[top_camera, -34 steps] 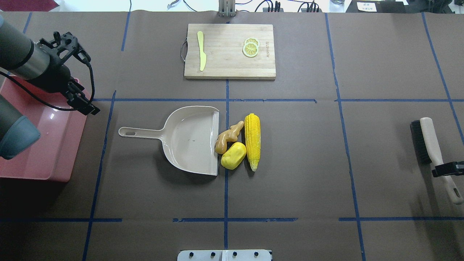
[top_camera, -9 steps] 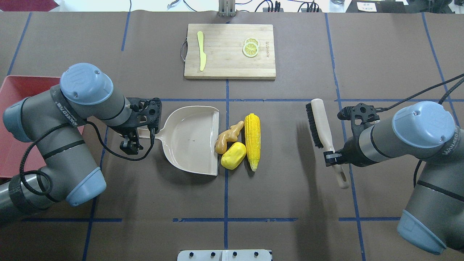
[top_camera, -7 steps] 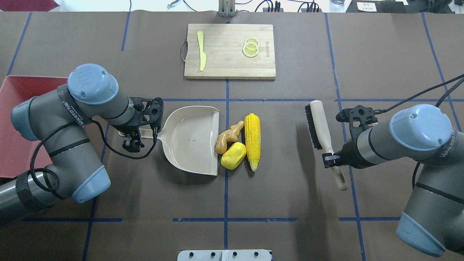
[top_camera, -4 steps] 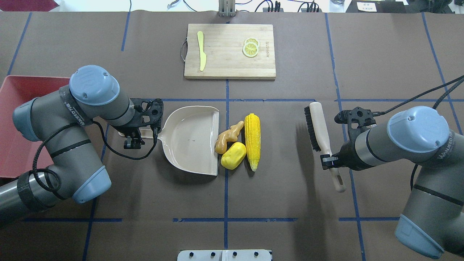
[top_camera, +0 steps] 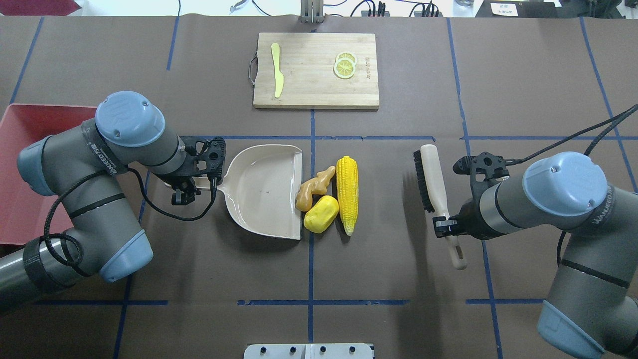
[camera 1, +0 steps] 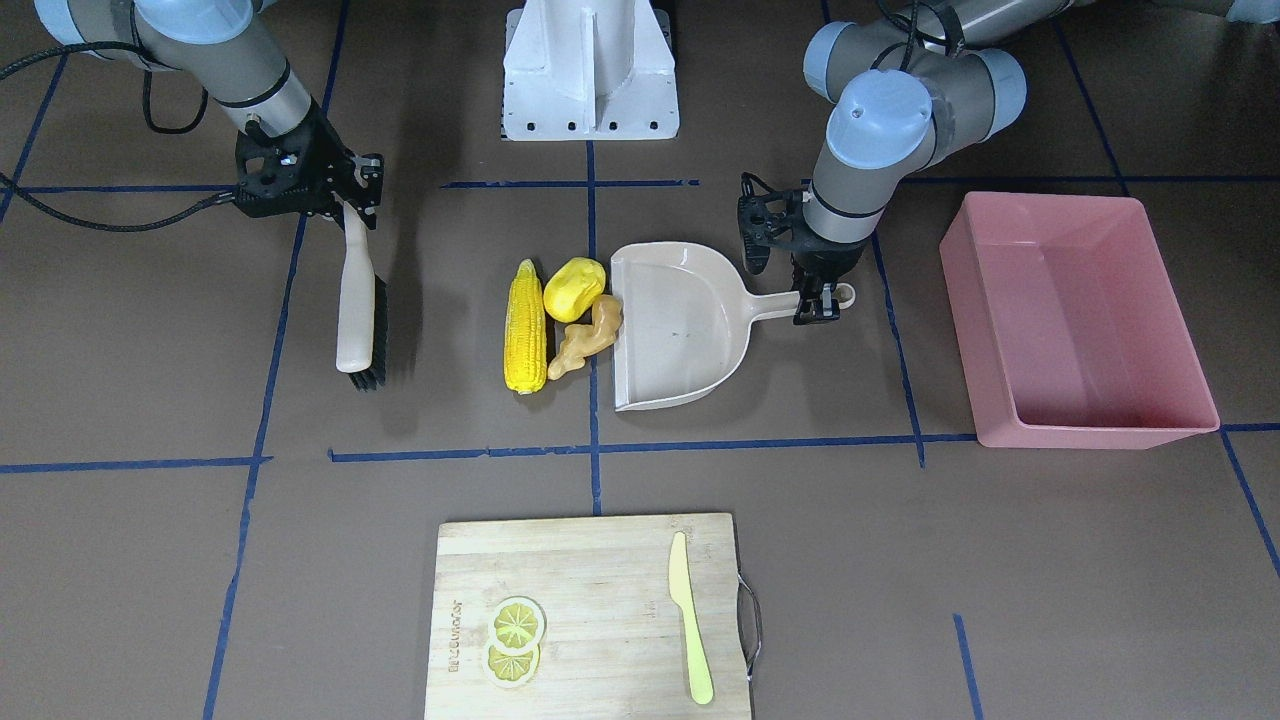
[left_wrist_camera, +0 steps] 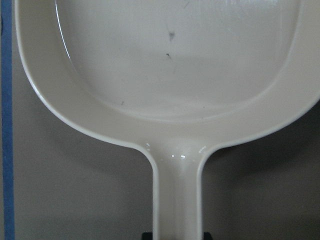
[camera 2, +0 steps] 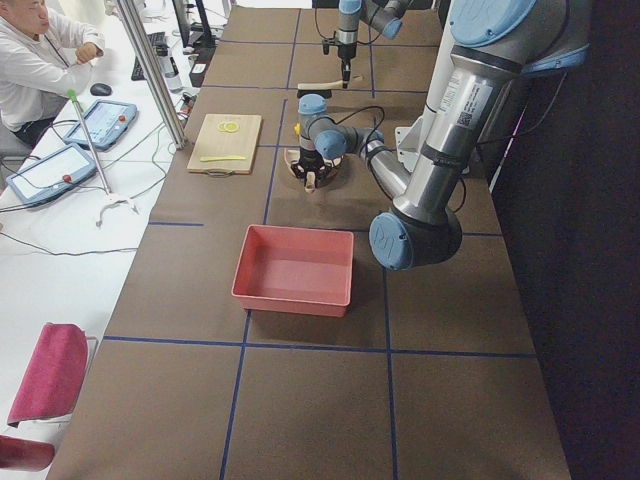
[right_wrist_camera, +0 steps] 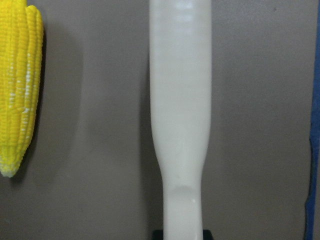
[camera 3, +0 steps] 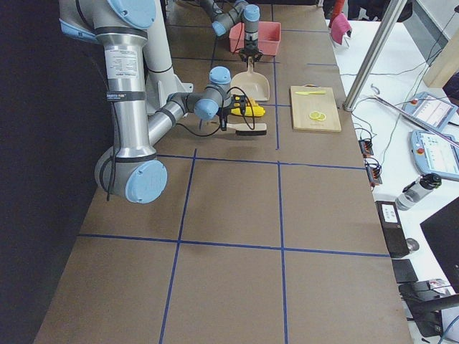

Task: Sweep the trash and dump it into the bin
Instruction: 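Sweep the ginger, potato and corn into the dustpan with the right gripper's brush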

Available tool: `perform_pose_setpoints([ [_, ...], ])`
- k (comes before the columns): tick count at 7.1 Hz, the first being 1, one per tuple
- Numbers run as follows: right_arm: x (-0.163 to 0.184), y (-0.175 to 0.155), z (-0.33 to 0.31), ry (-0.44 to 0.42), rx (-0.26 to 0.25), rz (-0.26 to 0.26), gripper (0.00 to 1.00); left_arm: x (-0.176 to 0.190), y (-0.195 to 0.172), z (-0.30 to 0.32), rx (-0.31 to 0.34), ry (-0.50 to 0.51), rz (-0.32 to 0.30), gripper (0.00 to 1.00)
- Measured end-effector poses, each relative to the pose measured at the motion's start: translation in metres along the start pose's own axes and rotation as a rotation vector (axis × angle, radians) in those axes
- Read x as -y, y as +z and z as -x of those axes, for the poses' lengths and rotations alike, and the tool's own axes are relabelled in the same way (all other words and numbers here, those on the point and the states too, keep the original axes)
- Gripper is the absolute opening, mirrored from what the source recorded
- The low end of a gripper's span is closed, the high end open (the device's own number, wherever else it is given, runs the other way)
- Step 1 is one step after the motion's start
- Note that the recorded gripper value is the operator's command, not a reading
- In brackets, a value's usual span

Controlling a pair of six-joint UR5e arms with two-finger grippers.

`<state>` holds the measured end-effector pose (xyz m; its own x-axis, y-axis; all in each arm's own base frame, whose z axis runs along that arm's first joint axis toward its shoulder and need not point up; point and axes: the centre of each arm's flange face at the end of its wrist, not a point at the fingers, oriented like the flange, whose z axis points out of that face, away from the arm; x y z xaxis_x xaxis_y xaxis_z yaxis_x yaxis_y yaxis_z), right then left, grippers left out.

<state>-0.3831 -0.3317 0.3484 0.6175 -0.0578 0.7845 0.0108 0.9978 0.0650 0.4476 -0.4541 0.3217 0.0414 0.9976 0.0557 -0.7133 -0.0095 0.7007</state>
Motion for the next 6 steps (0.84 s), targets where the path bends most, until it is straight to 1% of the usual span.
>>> perform_pose_setpoints([
  [2, -0.018, 0.01, 0.025, 0.049, 0.015, 0.009, 0.0, -0.001, -0.005, 0.006, 0.067, 0.041, 0.026, 0.09],
  [3, -0.026, 0.014, 0.037, 0.07, 0.022, 0.022, 0.0, -0.001, -0.006, 0.007, 0.083, 0.055, 0.032, 0.09],
  [6, -0.04, 0.023, 0.071, 0.086, 0.005, 0.081, 0.0, 0.003, -0.008, 0.008, 0.094, 0.065, 0.031, 0.09],
])
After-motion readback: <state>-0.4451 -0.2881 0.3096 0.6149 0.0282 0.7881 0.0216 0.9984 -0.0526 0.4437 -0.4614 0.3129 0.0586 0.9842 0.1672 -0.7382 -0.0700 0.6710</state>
